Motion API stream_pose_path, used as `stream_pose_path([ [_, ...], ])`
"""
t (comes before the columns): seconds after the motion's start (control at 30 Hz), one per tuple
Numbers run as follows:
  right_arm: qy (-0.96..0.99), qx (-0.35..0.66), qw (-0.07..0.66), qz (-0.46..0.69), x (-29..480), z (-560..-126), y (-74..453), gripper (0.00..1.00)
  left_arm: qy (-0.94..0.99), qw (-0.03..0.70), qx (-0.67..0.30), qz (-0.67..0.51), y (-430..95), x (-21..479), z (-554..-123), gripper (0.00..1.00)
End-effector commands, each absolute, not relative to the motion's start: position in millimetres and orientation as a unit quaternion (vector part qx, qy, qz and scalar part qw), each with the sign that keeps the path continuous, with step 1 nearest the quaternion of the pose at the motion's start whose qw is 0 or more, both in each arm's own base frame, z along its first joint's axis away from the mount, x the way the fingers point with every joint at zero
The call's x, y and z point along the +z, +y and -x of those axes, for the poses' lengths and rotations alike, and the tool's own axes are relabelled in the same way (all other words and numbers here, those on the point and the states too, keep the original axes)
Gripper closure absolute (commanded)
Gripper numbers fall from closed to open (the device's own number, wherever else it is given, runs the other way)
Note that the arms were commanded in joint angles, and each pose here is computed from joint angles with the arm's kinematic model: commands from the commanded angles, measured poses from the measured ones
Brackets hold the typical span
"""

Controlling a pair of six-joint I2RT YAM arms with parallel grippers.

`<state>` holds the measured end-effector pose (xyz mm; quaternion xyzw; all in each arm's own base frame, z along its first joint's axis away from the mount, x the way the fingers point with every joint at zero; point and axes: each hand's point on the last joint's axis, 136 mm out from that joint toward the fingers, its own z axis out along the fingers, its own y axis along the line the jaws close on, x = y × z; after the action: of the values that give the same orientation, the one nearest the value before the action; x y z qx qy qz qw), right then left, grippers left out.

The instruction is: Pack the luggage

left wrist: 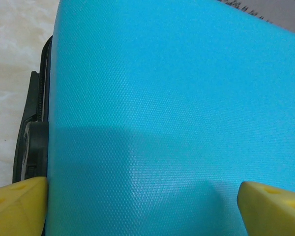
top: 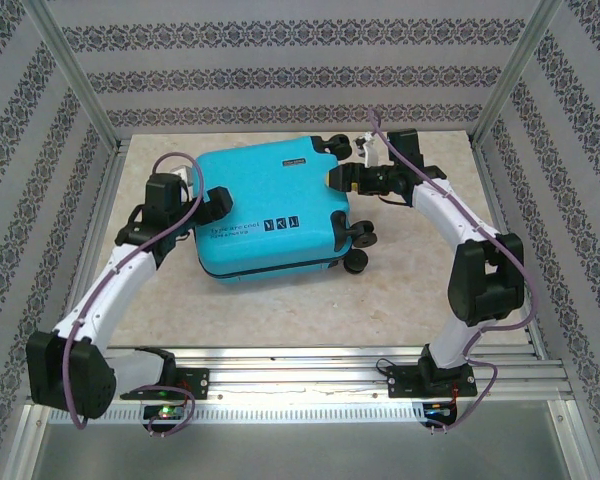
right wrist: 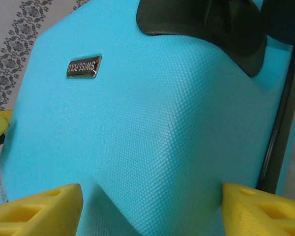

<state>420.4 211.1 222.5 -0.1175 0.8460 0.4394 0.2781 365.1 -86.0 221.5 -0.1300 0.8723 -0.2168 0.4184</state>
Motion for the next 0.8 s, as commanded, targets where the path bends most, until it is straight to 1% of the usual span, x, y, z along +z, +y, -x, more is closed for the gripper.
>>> stream_pose_path([
  [0.0, 0.763, 0.528, 0.295, 0.229, 304.6, -371.2, 262.1, 0.30, 0.816, 0.443, -0.367, 0.051, -151.0, 274.2, -351.7, 0.05],
  [0.1, 0.752, 0.532, 0.304, 0.244, 322.9, -361.9, 268.2, 0.30, 0.809, 0.456, -0.369, 0.048, -153.1, 284.0, -348.5, 0.05],
  [0.23, 0.746, 0.530, 0.311, 0.257, 334.2, -354.3, 272.1, 0.31, 0.803, 0.464, -0.372, 0.046, -155.2, 294.5, -346.7, 0.05],
  [0.6, 0.737, 0.534, 0.313, 0.271, 340.1, -353.5, 277.3, 0.31, 0.797, 0.477, -0.368, 0.049, -154.0, 304.4, -349.0, 0.05],
  [0.77, 0.739, 0.531, 0.312, 0.272, 334.2, -363.4, 279.6, 0.31, 0.800, 0.474, -0.364, 0.057, -152.7, 295.3, -352.5, 0.04],
])
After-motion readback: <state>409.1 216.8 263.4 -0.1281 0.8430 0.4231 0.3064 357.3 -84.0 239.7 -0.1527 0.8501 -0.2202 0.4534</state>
